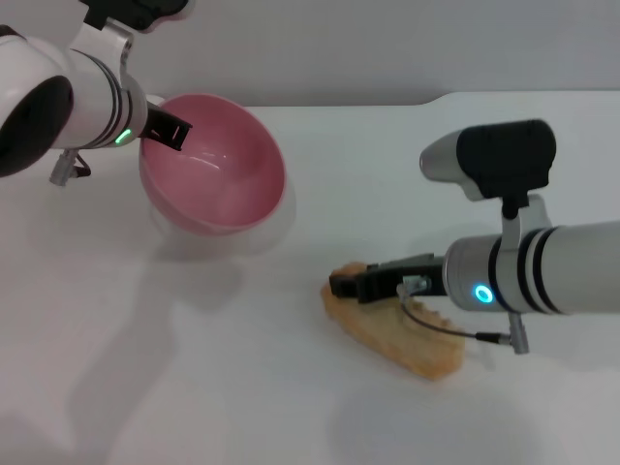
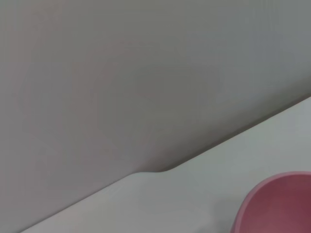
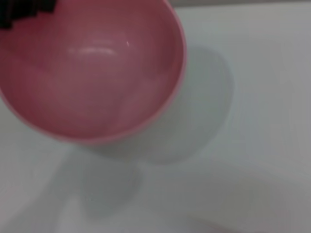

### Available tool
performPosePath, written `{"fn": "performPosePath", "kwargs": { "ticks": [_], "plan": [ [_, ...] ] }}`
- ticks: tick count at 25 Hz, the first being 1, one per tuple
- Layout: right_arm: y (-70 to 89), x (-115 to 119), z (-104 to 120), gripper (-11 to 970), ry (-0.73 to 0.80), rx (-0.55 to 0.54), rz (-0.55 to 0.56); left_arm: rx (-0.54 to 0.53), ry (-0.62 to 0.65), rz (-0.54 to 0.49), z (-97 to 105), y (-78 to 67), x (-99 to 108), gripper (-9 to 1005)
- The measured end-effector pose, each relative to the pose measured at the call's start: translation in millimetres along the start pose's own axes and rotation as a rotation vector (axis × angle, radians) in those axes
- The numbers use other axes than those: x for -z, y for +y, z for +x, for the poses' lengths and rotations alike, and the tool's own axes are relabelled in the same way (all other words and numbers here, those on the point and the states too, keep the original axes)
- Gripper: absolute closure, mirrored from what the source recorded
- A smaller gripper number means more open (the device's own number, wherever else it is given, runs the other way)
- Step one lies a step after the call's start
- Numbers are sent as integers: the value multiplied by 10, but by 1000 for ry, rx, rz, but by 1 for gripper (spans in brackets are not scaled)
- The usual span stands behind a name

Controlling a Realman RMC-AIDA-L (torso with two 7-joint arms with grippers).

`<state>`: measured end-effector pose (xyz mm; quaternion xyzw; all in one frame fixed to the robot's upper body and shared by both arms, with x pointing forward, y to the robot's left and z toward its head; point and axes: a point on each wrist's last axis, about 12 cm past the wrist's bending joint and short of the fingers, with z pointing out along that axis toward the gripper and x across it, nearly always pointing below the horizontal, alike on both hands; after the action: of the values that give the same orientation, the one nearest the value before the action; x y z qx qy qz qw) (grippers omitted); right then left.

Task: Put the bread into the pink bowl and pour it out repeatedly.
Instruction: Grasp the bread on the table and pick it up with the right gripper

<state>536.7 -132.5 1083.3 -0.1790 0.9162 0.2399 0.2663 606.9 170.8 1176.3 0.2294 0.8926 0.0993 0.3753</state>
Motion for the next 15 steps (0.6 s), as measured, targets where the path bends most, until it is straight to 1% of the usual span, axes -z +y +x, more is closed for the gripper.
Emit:
{"fn": "performPosePath", "kwargs": {
  "ticks": [10, 15],
  "plan": [
    [104, 252, -320, 517, -114, 72, -1, -9, -7, 11, -3, -16, -12, 945],
    [121, 454, -506, 560, -192, 117, 17, 5, 0, 35, 16, -39, -15, 945]
  ]
}}
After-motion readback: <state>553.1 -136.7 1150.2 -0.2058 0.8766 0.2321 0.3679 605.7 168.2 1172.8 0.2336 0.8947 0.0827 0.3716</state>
